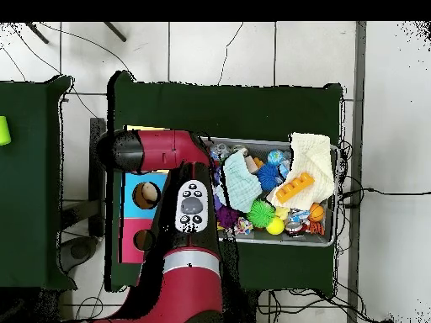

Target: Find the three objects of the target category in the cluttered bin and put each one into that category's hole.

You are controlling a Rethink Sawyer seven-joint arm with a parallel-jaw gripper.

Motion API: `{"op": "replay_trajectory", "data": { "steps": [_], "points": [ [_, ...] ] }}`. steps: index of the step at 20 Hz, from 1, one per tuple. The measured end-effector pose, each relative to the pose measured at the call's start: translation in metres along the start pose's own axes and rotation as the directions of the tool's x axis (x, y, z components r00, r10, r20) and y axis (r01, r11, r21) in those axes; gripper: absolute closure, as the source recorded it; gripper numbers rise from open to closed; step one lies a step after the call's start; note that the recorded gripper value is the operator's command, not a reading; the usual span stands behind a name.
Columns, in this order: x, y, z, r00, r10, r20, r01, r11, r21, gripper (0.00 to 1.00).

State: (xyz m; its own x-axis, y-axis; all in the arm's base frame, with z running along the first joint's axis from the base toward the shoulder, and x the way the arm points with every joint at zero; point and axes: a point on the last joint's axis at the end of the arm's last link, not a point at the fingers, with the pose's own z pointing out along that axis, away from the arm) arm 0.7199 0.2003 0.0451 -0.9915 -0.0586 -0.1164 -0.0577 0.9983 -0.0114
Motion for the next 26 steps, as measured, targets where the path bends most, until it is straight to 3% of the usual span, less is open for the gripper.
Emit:
{"op": "replay_trajectory", "data": {
  "steps": [26],
  "points": [
    [0.003,-0.001,-0.03,0.9999,-0.001,0.014,0.001,1.0,-0.002,1.0]
  ]
}}
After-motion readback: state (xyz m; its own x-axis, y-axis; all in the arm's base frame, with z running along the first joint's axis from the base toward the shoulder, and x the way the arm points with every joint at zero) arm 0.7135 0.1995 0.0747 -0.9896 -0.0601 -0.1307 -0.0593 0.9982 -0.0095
